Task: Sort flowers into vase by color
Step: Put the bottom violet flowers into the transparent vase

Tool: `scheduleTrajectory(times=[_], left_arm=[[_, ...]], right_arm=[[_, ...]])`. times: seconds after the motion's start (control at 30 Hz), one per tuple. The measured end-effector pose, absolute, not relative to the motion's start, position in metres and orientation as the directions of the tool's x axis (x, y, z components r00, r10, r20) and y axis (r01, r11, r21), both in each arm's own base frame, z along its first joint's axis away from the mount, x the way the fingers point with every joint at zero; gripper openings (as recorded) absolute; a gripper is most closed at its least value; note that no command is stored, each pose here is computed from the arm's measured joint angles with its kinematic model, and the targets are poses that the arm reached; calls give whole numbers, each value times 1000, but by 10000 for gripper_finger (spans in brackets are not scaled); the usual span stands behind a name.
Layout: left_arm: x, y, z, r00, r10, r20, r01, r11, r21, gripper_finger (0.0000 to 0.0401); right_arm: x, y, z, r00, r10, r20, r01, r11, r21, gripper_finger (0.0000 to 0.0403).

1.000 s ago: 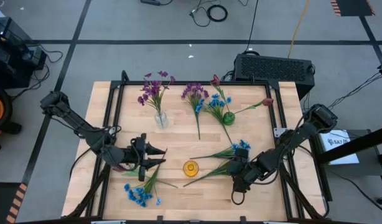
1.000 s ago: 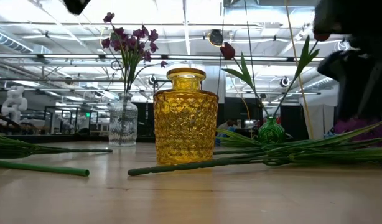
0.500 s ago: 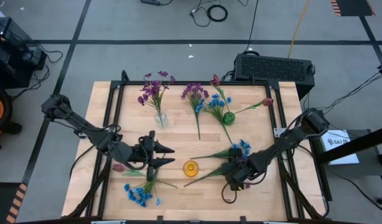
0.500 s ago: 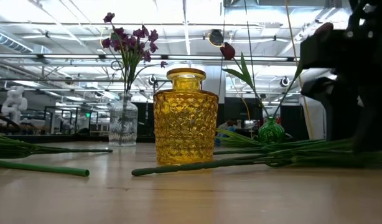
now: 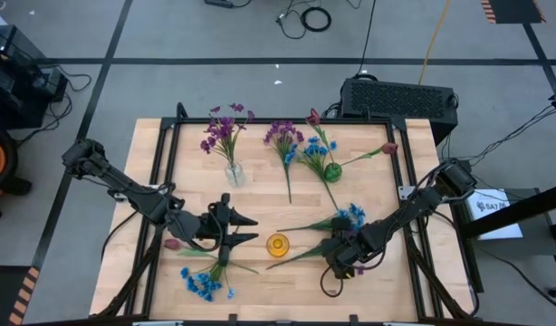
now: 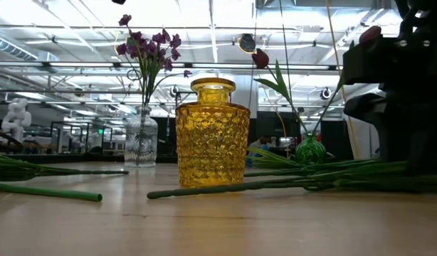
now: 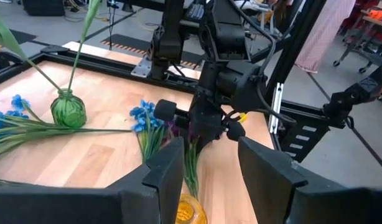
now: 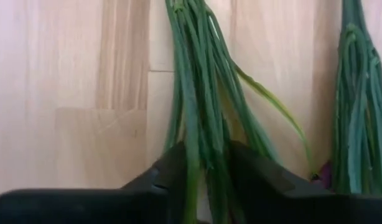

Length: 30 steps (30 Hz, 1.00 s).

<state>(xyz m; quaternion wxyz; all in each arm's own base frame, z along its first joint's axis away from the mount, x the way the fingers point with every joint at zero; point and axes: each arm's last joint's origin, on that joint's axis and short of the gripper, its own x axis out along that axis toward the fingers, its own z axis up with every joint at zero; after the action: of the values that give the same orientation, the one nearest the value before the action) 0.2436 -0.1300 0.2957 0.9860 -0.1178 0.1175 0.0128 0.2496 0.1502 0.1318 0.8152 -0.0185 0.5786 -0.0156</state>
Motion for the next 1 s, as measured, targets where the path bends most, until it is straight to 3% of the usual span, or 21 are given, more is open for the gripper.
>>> scheduleTrajectory(times=[0.2, 0.47, 0.73, 1.0], left_arm=[[244, -130, 296, 972, -3, -234, -53, 972, -229, 158], [244, -130, 296, 972, -2, -234, -55, 970, -237, 158], [246, -129, 294, 972, 72, -222, -127, 962, -244, 158], [279, -162, 309, 976, -4, -219, -43, 976, -212, 158]], right_arm=[[249, 150, 132, 323, -34, -946, -7, 999, -39, 12], [249, 156, 149, 215, -31, -976, -45, 998, -42, 5], [261, 184, 210, 258, 5, -966, -97, 995, -21, 2], [266, 197, 244, 320, 43, -947, -118, 993, 6, 1]])
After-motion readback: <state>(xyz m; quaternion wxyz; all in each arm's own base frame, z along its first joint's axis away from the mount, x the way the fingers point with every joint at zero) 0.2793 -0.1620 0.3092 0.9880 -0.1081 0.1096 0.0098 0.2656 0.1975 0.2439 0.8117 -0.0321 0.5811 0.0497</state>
